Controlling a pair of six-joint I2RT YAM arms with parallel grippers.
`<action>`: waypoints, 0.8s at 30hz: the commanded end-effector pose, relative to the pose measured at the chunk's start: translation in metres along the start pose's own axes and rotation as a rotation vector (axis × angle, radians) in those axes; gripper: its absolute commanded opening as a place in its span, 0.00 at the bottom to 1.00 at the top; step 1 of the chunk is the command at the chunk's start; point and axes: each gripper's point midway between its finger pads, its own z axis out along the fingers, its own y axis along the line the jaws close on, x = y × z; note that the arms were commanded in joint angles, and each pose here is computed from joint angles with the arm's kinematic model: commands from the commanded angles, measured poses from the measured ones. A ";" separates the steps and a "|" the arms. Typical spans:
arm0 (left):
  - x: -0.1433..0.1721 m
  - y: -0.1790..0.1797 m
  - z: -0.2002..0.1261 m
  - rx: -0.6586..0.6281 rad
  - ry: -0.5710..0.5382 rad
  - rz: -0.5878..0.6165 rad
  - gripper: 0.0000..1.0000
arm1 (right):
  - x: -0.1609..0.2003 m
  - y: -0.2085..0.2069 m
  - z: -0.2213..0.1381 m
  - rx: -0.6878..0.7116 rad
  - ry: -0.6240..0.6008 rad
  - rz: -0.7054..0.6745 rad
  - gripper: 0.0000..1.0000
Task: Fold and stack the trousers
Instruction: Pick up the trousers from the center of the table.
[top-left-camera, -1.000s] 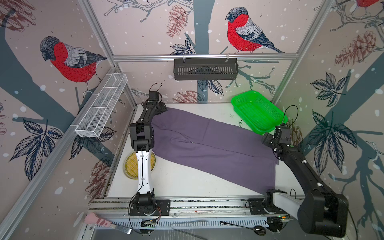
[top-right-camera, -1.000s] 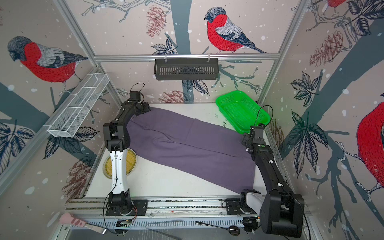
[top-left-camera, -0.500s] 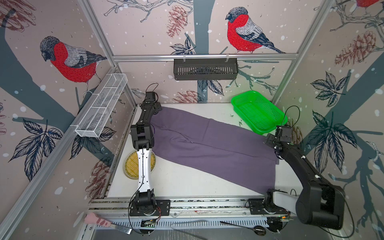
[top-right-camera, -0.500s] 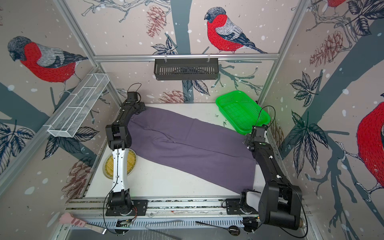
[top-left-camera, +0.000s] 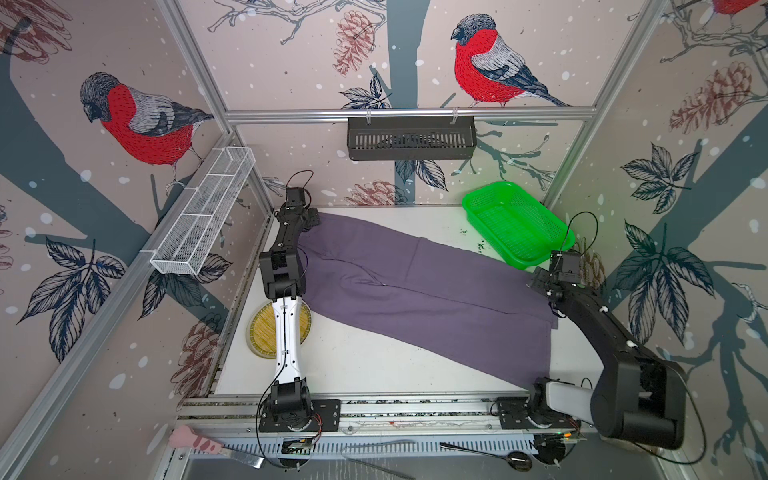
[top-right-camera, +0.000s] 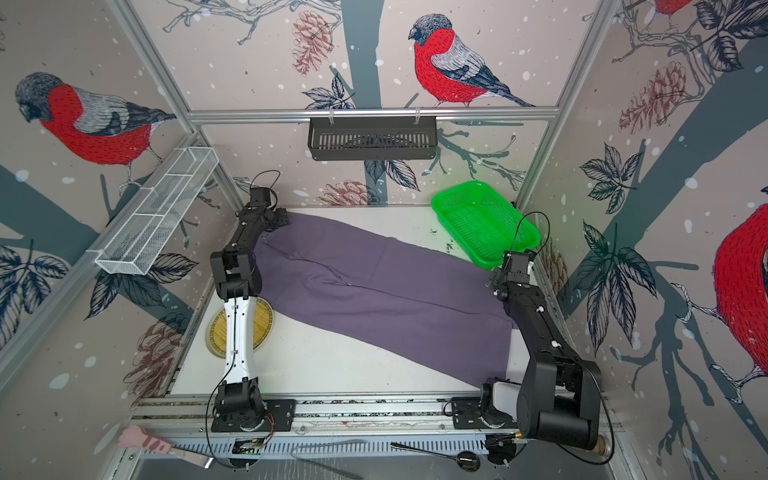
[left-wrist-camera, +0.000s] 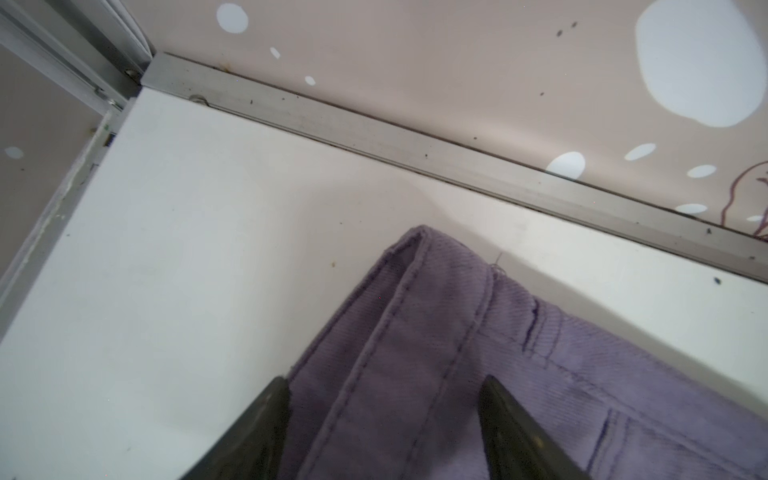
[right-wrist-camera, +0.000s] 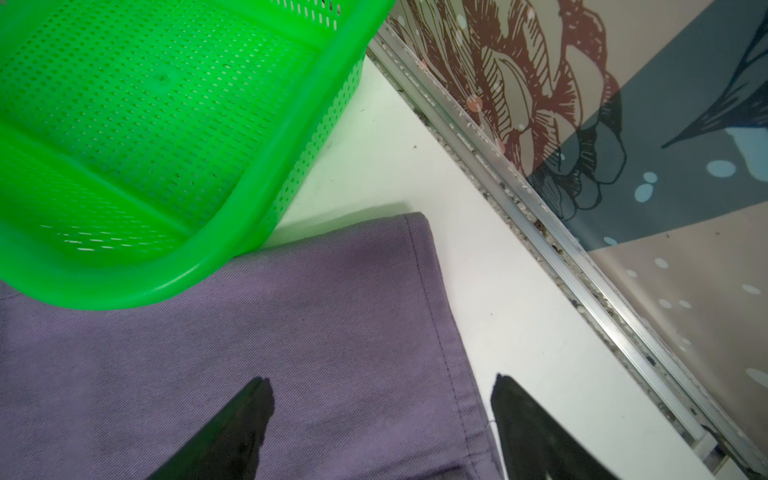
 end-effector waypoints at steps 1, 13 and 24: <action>0.003 0.000 0.003 0.012 0.007 0.038 0.72 | -0.006 -0.004 0.001 0.020 -0.023 -0.010 0.86; 0.028 -0.009 0.014 0.139 0.096 -0.002 0.57 | -0.005 -0.005 0.003 0.004 -0.024 0.008 0.86; 0.048 -0.018 0.015 0.189 0.167 -0.002 0.15 | -0.003 -0.003 0.017 -0.011 -0.005 0.019 0.86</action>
